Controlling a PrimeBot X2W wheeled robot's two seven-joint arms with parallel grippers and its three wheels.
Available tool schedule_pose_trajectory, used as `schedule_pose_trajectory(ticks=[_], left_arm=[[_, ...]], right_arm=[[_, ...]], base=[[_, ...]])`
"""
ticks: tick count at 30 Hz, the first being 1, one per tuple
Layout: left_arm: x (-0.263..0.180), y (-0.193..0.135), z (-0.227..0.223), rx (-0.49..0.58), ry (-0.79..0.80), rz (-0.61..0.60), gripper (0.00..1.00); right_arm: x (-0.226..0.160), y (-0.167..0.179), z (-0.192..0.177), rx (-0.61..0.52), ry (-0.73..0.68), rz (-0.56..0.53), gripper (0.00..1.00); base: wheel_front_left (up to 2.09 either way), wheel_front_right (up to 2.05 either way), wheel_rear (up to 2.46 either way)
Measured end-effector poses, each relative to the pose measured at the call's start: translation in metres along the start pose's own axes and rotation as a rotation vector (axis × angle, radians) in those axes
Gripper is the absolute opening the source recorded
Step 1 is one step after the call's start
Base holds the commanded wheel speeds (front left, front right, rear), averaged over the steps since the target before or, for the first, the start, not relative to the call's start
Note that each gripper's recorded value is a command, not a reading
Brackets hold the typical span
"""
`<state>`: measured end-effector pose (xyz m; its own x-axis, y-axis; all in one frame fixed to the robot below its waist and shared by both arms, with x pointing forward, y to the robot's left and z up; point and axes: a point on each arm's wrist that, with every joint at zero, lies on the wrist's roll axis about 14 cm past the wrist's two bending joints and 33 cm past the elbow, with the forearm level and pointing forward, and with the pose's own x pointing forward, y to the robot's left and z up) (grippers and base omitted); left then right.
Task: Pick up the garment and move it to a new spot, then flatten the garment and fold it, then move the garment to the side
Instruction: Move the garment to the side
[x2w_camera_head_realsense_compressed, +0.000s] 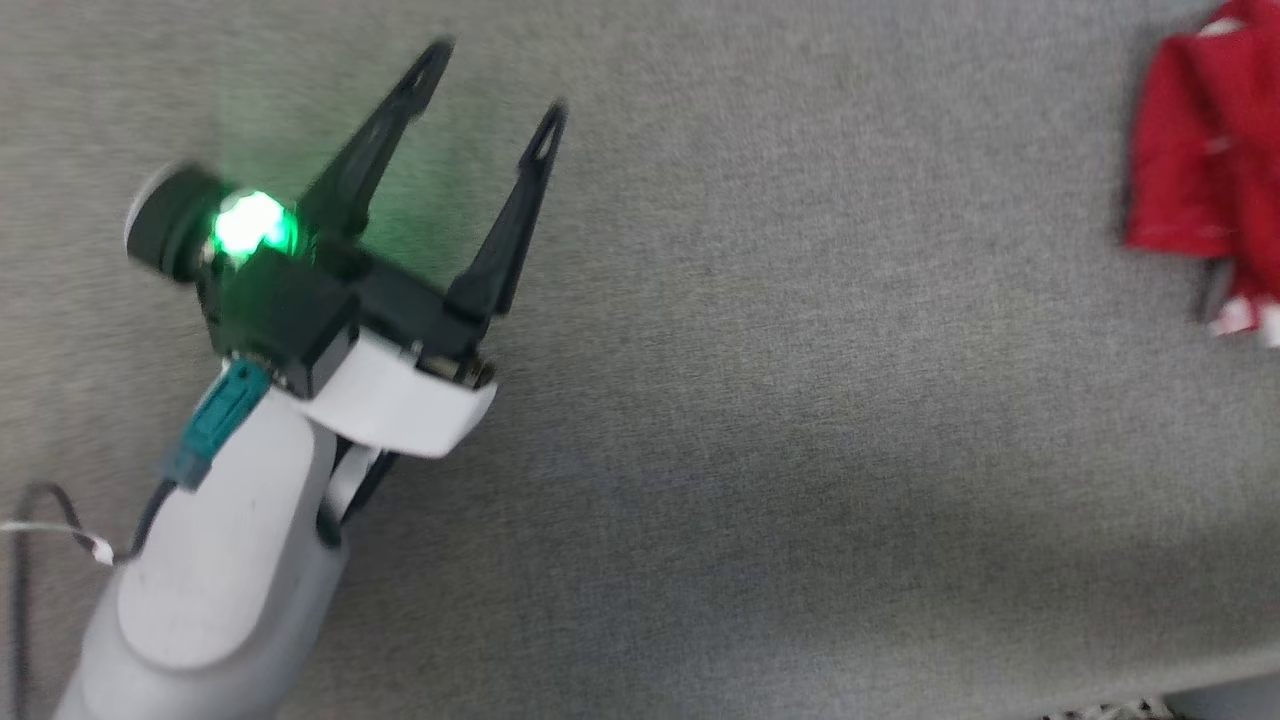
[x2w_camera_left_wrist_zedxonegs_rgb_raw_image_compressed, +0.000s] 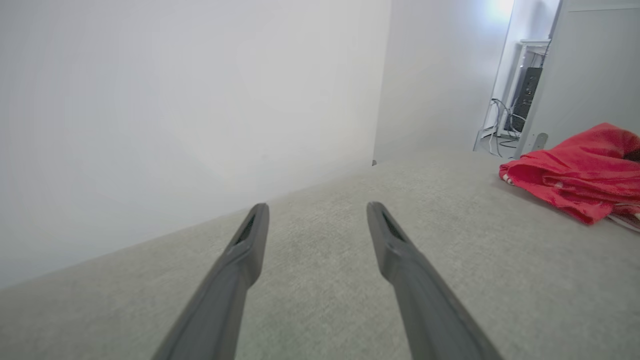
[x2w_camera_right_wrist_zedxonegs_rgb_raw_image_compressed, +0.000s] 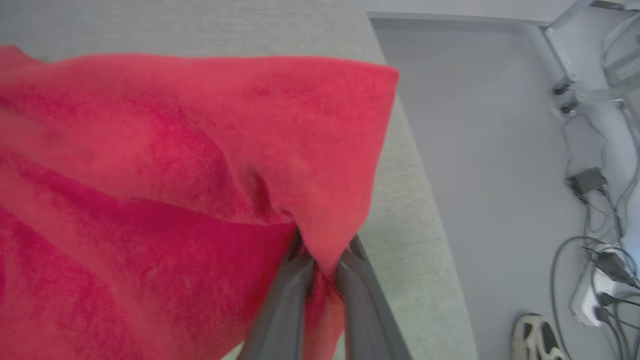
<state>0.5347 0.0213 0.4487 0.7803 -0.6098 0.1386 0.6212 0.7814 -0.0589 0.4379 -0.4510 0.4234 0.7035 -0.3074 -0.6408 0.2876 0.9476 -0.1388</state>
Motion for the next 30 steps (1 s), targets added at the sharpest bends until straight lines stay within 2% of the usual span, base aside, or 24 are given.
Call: schedule_pose_trajectory(ticks=[6, 13, 23, 24, 25, 26, 30], left_arm=[[0.04, -0.01, -0.009, 0.0, -0.065, -0.101, 1.0], [0.06, -0.001, -0.012, 0.025, -0.12, -0.126, 1.0], [0.063, 0.007, -0.008, 0.061, -0.139, -0.126, 1.0], [0.063, 0.007, -0.007, 0.063, -0.14, -0.125, 1.0], [0.063, 0.007, -0.005, 0.065, -0.141, -0.124, 1.0], [0.063, 0.007, -0.003, 0.068, -0.144, -0.122, 1.0], [0.054, 0.009, 0.0, 0.062, -0.123, -0.092, 1.0]], right_arm=[[0.02, -0.041, 0.004, -0.029, -0.028, -0.149, 0.0], [0.045, -0.071, 0.018, -0.099, -0.066, -0.273, 0.0], [0.07, -0.072, 0.025, -0.12, -0.097, -0.318, 0.0], [0.07, -0.072, 0.025, -0.119, -0.1, -0.319, 0.15], [0.07, -0.071, 0.024, -0.12, -0.105, -0.316, 0.51], [0.07, -0.069, 0.023, -0.125, -0.109, -0.313, 1.0], [0.062, -0.066, 0.028, -0.147, -0.144, -0.299, 1.0]], base=[[0.0, 0.0, 0.0], [0.0, 0.0, 0.0], [0.0, 0.0, 0.0], [0.0, 0.0, 0.0], [0.0, 0.0, 0.0], [0.0, 0.0, 0.0], [0.0, 0.0, 0.0]])
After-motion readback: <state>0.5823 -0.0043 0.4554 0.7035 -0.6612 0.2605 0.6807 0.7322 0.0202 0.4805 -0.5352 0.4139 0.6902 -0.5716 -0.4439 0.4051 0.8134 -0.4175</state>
